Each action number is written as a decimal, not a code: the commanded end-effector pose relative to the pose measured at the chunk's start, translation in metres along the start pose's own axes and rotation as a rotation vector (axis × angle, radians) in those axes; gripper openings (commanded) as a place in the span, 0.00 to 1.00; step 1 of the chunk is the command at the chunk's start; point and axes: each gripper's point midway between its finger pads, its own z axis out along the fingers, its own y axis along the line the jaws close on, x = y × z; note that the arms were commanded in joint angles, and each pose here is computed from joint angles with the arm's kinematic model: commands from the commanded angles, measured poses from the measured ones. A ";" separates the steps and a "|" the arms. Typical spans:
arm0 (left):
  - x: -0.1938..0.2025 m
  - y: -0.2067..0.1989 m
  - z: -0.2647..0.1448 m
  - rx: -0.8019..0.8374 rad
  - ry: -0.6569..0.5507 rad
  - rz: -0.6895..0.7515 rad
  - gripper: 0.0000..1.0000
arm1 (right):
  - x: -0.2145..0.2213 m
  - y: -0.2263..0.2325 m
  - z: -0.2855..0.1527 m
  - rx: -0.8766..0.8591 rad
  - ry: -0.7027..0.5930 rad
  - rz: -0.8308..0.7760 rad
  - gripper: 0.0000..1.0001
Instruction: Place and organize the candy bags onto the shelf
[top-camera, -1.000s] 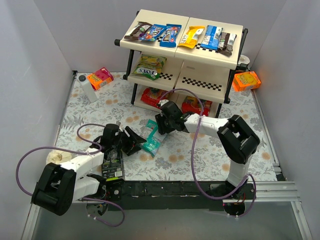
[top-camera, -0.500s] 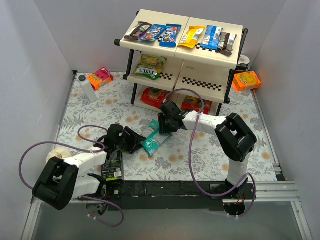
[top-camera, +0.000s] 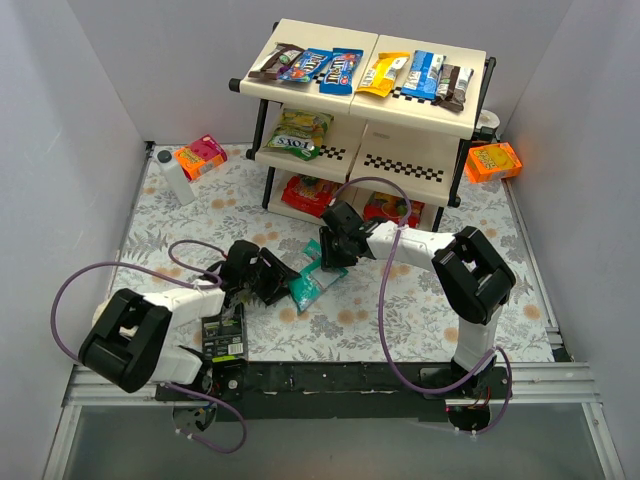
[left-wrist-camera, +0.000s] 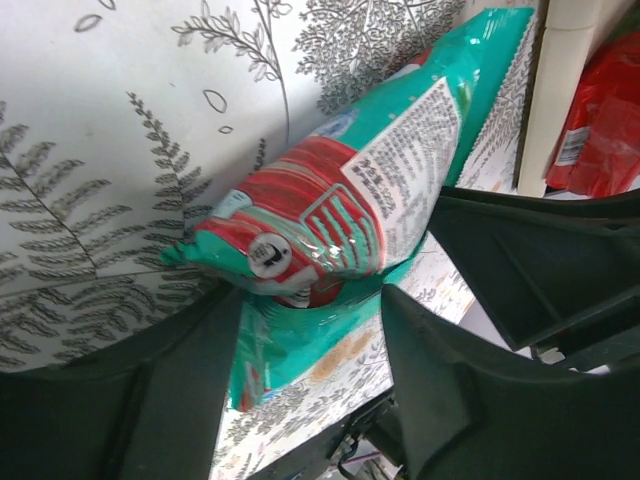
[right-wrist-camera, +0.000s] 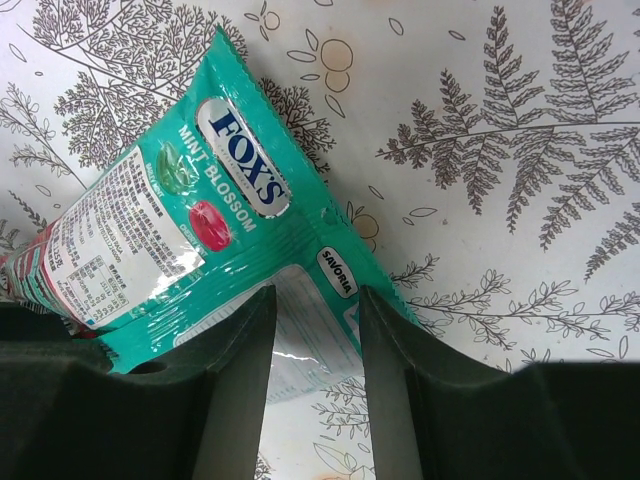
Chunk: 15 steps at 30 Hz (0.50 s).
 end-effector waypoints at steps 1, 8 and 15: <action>-0.003 0.030 -0.006 -0.167 -0.044 0.041 0.66 | 0.023 -0.006 -0.006 0.032 0.084 0.018 0.47; -0.010 0.027 -0.030 -0.235 -0.092 0.080 0.77 | 0.022 -0.006 -0.006 0.040 0.092 0.029 0.46; 0.001 0.032 -0.022 -0.198 -0.053 0.052 0.71 | 0.021 -0.003 -0.008 0.027 0.092 0.034 0.46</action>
